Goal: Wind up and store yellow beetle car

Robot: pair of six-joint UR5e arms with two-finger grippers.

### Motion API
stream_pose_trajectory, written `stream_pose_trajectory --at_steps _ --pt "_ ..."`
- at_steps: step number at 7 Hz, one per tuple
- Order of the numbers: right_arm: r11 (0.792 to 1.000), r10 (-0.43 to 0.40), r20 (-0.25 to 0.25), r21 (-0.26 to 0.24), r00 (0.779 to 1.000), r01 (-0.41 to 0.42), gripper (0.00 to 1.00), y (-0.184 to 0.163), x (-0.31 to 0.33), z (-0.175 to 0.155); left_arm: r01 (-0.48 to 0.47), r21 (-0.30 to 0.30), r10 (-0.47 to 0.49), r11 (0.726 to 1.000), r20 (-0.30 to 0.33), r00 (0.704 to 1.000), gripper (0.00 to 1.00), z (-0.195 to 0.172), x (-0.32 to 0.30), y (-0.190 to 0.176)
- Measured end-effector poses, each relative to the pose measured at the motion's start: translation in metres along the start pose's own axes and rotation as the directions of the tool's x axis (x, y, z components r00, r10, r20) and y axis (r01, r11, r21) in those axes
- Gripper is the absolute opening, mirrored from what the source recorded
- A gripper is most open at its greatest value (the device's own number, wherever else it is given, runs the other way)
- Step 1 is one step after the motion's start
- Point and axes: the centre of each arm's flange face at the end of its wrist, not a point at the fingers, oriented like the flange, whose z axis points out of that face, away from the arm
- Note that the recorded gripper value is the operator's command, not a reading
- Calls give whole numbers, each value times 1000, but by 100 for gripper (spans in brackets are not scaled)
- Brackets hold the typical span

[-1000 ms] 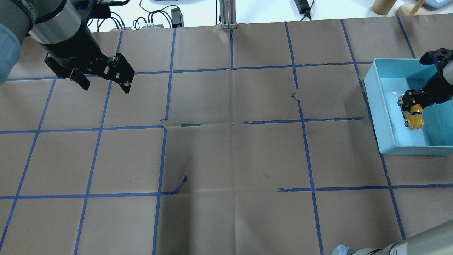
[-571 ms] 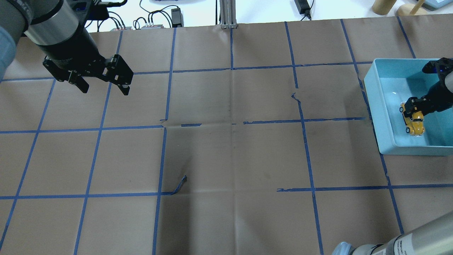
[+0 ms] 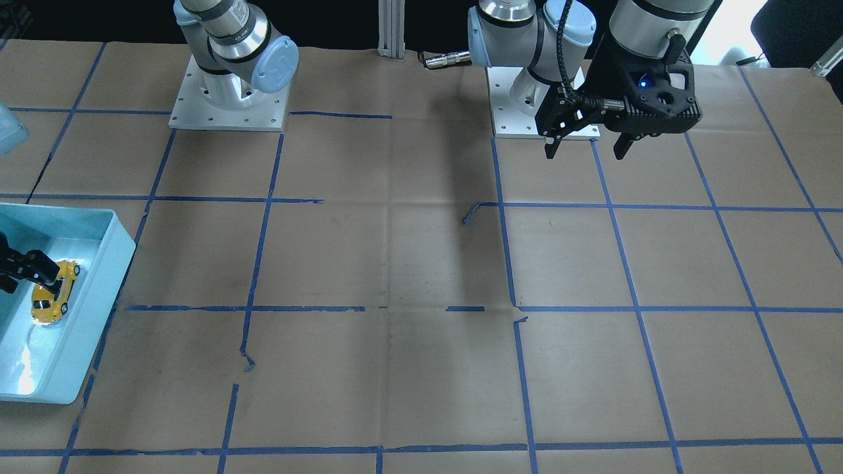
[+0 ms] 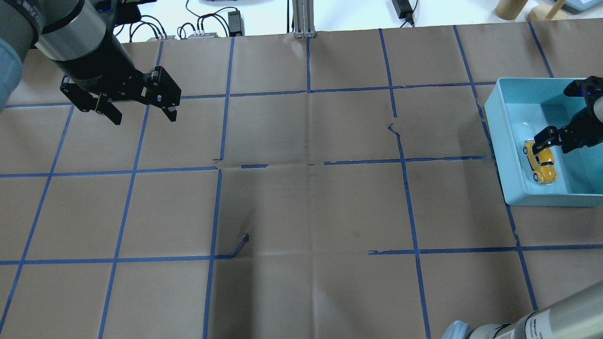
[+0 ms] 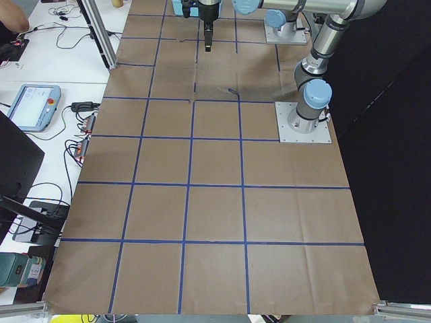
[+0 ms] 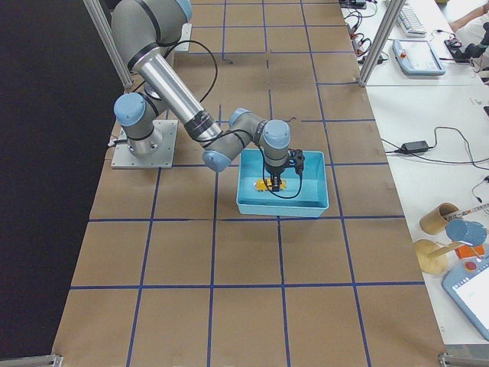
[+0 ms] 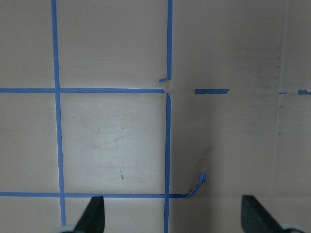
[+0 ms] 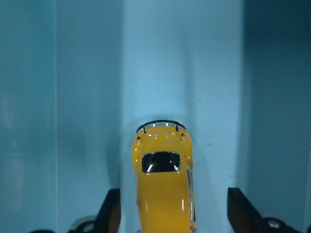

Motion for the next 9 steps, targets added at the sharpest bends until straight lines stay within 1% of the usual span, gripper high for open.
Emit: stream_pose_trajectory --at_steps 1,2,4,6,7,8,9 --pt "1000 1 -6 11 1000 -1 100 -2 1 -6 -1 2 1 1000 0 1000 100 0 0 0" --pt "1000 2 -21 31 1000 -1 100 -4 1 -20 -2 1 2 1000 1 1000 100 0 0 0" --pt "996 24 -60 85 998 -19 100 0 -13 -79 -3 6 3 1000 0 1000 100 2 -1 -2" --pt "990 85 -76 121 994 -75 100 23 -40 -151 -2 12 2 1000 0 1000 100 6 -2 -6" --pt "982 136 -70 139 988 -125 100 36 -62 -185 -3 14 3 1000 0 1000 100 7 -1 -8" --pt "976 167 -62 149 984 -156 100 44 -91 -213 -3 15 3 1000 0 1000 100 8 -1 -8" --pt "976 175 -51 143 983 -166 100 44 -122 -234 -4 15 4 1000 1 1000 100 8 -1 -8"
